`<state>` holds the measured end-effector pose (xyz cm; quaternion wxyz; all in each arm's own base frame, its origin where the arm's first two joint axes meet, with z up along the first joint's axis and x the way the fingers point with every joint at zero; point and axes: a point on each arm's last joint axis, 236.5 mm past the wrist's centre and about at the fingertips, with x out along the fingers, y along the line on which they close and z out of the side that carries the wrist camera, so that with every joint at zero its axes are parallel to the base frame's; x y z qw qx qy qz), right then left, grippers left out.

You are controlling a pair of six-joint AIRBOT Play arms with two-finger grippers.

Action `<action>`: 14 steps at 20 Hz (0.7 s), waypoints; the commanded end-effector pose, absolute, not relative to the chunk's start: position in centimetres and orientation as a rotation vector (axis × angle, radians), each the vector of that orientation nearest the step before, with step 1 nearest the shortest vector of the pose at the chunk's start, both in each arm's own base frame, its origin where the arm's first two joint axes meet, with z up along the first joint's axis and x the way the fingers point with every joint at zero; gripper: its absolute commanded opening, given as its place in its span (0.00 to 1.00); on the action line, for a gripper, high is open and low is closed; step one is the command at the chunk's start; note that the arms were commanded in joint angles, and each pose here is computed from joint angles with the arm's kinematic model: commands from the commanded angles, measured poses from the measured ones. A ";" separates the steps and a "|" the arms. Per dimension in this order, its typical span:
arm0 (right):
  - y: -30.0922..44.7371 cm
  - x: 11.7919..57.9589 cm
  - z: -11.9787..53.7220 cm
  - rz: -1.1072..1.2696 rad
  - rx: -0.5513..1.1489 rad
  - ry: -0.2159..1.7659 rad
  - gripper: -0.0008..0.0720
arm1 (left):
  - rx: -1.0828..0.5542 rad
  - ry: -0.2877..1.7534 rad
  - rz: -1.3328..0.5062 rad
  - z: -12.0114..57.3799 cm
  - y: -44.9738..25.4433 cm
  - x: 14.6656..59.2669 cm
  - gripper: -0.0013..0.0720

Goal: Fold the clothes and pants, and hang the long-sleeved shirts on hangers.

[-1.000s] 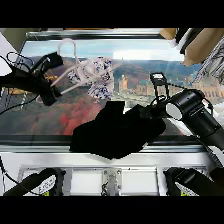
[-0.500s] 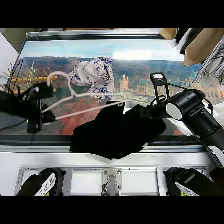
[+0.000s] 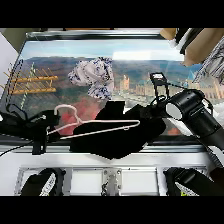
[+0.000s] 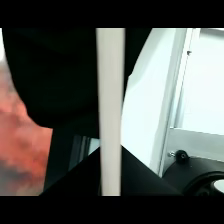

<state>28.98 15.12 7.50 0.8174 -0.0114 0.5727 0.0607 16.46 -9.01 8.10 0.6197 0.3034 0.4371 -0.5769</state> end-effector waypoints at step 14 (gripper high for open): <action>15.1 29.0 7.5 0.129 -0.024 1.222 0.05 | 0.644 1.062 -1.322 7.0 -10.1 20.4 0.05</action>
